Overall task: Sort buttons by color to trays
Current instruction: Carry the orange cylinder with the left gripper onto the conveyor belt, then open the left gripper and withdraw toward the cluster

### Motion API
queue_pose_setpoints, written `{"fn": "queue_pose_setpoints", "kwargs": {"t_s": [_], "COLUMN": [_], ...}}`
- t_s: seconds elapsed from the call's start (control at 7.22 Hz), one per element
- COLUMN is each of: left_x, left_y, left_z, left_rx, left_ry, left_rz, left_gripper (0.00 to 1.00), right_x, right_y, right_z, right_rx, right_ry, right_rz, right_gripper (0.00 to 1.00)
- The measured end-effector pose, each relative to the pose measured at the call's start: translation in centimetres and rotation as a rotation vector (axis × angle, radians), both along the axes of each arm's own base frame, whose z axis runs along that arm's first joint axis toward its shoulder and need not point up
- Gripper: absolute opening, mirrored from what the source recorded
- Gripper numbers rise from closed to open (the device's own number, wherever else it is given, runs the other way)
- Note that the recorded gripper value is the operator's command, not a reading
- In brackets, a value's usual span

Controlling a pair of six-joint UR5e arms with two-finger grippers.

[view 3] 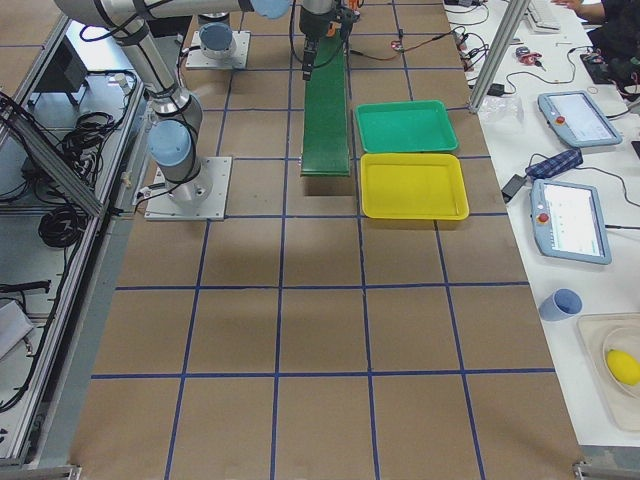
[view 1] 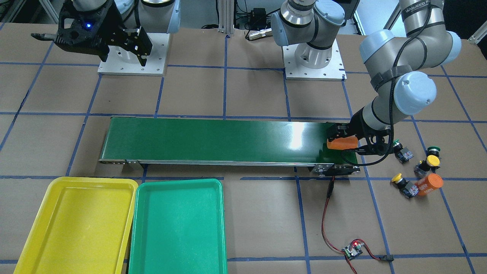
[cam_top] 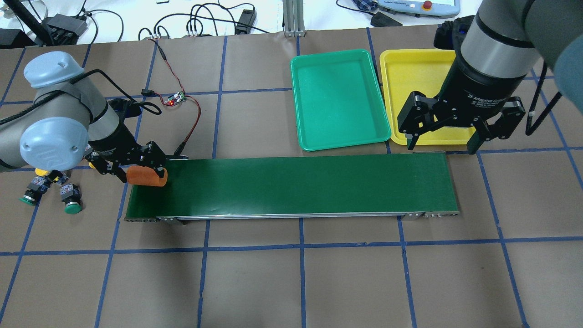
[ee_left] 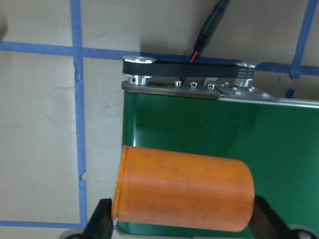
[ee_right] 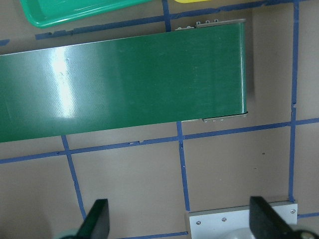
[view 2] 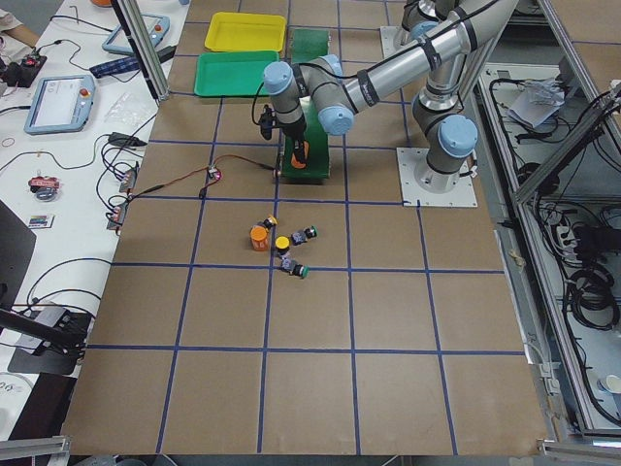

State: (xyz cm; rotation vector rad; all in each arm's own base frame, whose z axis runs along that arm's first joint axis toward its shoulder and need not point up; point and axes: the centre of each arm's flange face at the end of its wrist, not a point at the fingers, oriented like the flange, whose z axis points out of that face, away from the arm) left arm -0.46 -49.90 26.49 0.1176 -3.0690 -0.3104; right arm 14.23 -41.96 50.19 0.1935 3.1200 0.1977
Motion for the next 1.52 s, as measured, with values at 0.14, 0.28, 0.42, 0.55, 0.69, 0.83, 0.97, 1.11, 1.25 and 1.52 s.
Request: {"fn": "queue_pose_setpoints", "kwargs": {"t_s": [0.14,0.28,0.42,0.55,0.69,0.83,0.97,1.11,1.25,1.52], "left_x": [-1.1,-2.0,-2.6,-2.9,-3.0,-3.0,-3.0,-2.7,-1.5,6.2], "left_y": [0.3,0.6,0.9,1.2,1.3,1.4,1.5,1.3,0.7,-1.0], "left_z": [-0.5,-0.9,-1.3,-1.3,-1.0,-0.1,0.9,2.0,3.3,5.2], "left_rx": [-0.004,0.001,0.009,0.008,-0.001,-0.017,-0.038,-0.065,-0.093,-0.131], "left_ry": [0.015,0.022,0.026,0.028,0.028,0.026,0.027,0.043,0.066,0.084], "left_rz": [-0.009,-0.017,-0.022,-0.024,-0.025,-0.025,-0.025,-0.019,0.007,0.067], "left_gripper": [0.58,0.94,1.0,1.0,1.0,1.0,1.0,1.0,1.0,1.0], "right_x": [0.0,0.0,0.0,0.0,0.0,0.0,0.0,0.0,0.0,0.0], "right_y": [0.0,0.0,0.0,0.0,0.0,0.0,0.0,0.0,0.0,0.0], "right_z": [0.0,0.0,0.0,0.0,0.0,0.0,0.0,0.0,0.0,0.0], "right_rx": [0.0,0.0,0.0,0.0,0.0,0.0,0.0,0.0,0.0,0.001], "right_ry": [0.0,-0.001,-0.001,-0.001,-0.001,-0.001,-0.001,-0.001,-0.001,-0.001], "right_rz": [0.0,0.0,0.0,0.0,0.0,0.0,0.0,0.0,0.0,0.0], "right_gripper": [1.0,1.0,1.0,1.0,1.0,1.0,1.0,1.0,1.0,1.0]}}
